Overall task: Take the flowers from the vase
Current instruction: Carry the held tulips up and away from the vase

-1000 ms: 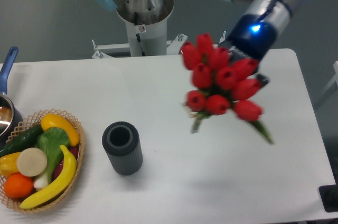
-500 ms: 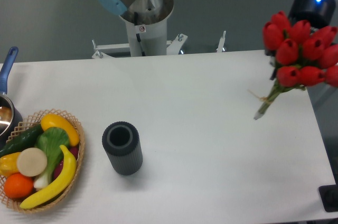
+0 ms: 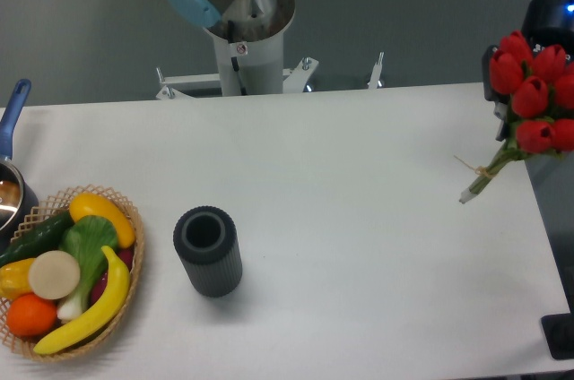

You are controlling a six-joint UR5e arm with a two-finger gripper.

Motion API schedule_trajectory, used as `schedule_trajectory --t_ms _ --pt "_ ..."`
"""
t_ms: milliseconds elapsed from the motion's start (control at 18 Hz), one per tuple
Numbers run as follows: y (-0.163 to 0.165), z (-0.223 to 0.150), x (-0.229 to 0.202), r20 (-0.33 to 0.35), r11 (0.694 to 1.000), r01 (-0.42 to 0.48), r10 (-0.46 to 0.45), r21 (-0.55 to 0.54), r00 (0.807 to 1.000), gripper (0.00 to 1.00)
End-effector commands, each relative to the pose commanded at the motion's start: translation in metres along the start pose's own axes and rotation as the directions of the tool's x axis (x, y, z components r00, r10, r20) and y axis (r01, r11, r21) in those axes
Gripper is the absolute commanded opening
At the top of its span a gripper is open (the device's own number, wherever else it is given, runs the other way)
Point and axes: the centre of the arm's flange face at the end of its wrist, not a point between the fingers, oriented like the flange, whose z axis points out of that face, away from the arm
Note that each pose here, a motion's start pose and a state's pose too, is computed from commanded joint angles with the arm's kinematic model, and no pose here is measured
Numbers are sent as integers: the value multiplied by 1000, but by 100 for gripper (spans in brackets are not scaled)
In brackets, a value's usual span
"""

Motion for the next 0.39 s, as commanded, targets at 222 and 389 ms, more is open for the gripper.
schedule_trajectory --t_ms 222,389 --pt "3 -3 -1 5 1000 8 -8 -1 1000 47" --pt "6 -11 -5 18 1000 11 -11 -1 1000 47"
